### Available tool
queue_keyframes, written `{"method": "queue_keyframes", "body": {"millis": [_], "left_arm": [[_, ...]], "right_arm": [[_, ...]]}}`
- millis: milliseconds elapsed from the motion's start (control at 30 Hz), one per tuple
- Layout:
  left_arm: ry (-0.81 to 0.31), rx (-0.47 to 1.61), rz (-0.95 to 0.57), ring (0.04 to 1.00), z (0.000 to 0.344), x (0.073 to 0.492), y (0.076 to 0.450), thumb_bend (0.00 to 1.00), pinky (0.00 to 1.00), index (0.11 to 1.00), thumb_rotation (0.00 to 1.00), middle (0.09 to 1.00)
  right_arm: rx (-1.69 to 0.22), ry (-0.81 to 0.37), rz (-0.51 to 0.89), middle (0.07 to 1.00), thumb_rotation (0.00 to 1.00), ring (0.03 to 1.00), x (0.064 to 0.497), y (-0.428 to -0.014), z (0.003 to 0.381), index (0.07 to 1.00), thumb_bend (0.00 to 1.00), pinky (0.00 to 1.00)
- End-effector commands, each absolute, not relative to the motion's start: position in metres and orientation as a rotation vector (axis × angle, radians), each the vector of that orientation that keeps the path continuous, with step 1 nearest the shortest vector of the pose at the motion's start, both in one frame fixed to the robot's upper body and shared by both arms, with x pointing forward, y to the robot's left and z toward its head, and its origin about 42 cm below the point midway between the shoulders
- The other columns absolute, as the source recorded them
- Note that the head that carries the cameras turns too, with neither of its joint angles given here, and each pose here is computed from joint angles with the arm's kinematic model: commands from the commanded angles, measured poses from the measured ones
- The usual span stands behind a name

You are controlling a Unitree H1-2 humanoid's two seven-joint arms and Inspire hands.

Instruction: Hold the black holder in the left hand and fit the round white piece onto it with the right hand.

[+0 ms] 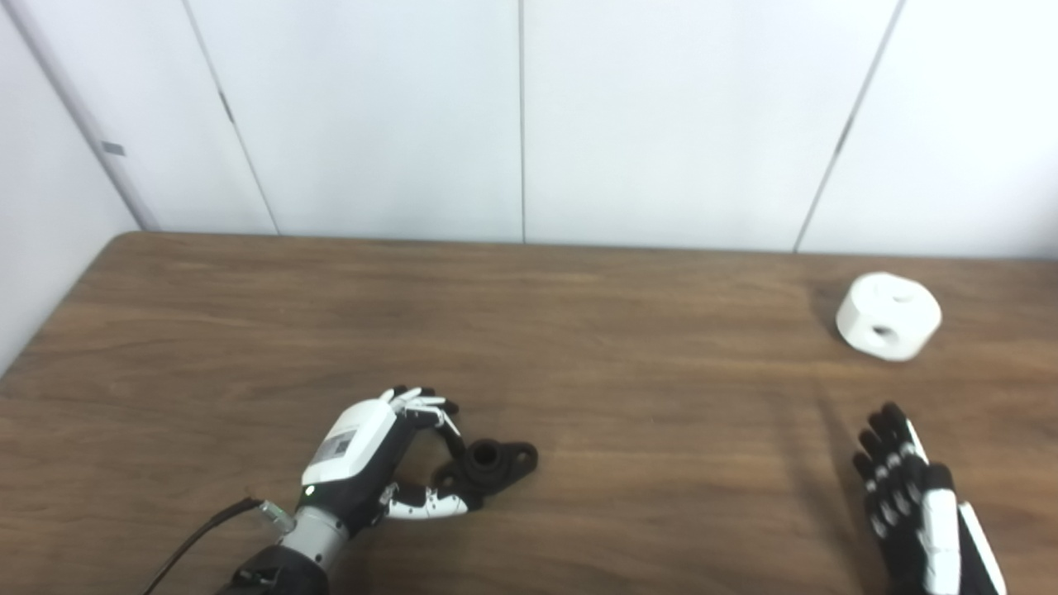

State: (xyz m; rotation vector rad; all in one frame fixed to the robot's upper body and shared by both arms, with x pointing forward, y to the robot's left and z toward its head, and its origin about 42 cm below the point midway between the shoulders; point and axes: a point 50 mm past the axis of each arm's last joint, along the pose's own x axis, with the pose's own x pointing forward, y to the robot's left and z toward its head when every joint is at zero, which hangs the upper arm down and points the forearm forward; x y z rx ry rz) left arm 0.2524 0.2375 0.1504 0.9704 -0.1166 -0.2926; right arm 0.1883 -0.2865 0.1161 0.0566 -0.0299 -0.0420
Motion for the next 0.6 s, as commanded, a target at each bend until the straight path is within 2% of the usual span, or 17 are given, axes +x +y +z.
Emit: {"method": "queue_keyframes", "body": {"millis": [0,267,567], "left_arm": [[-0.191,0.97,-0.312,0.917,0.16,0.251,0.228,0.52,0.99,0.485,0.05,0.811],[-0.206,0.969,-0.379,0.912,0.154,0.244,0.208,0.52,0.97,0.486,0.05,0.809],[-0.219,0.965,-0.392,0.913,0.131,0.239,0.202,0.52,0.99,0.486,0.05,0.805]], "right_arm": [[0.074,0.027,-0.032,1.0,1.0,1.0,0.18,-0.278,0.11,1.0,0.53,1.0],[0.074,0.034,-0.038,1.0,1.0,1.0,0.179,-0.275,0.116,1.0,0.55,1.0],[0.073,0.037,-0.036,1.0,0.99,1.0,0.18,-0.275,0.118,1.0,0.57,1.0]]}}
